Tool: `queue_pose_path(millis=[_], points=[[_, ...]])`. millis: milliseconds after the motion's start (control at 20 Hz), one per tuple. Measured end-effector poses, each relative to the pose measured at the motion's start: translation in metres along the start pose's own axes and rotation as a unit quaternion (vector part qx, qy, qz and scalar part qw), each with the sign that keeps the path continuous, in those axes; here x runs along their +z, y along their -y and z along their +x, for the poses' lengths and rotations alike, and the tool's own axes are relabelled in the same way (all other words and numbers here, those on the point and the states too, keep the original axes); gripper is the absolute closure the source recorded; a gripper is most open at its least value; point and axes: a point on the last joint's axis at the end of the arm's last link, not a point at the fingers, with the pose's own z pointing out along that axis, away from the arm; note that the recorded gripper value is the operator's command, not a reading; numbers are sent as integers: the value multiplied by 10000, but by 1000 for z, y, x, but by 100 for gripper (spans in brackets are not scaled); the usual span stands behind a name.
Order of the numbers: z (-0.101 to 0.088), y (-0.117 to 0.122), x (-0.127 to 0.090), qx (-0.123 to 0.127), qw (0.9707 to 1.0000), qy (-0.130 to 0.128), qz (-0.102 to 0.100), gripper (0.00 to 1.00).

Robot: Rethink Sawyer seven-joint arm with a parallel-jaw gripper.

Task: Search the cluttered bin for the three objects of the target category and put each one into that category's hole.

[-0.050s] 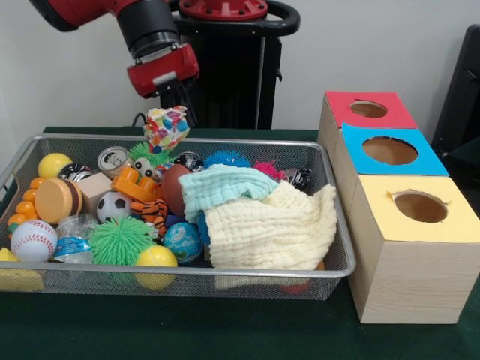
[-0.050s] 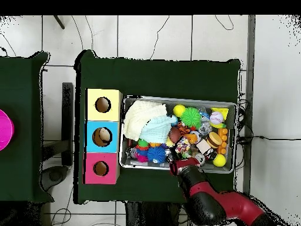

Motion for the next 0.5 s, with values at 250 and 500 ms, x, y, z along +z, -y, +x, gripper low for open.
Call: queue_pose_path(millis=[250,500], points=[[-23,-30,0,-44,9986,-505,143,100],[-37,-80,11,-312,9957,-853,209,100]])
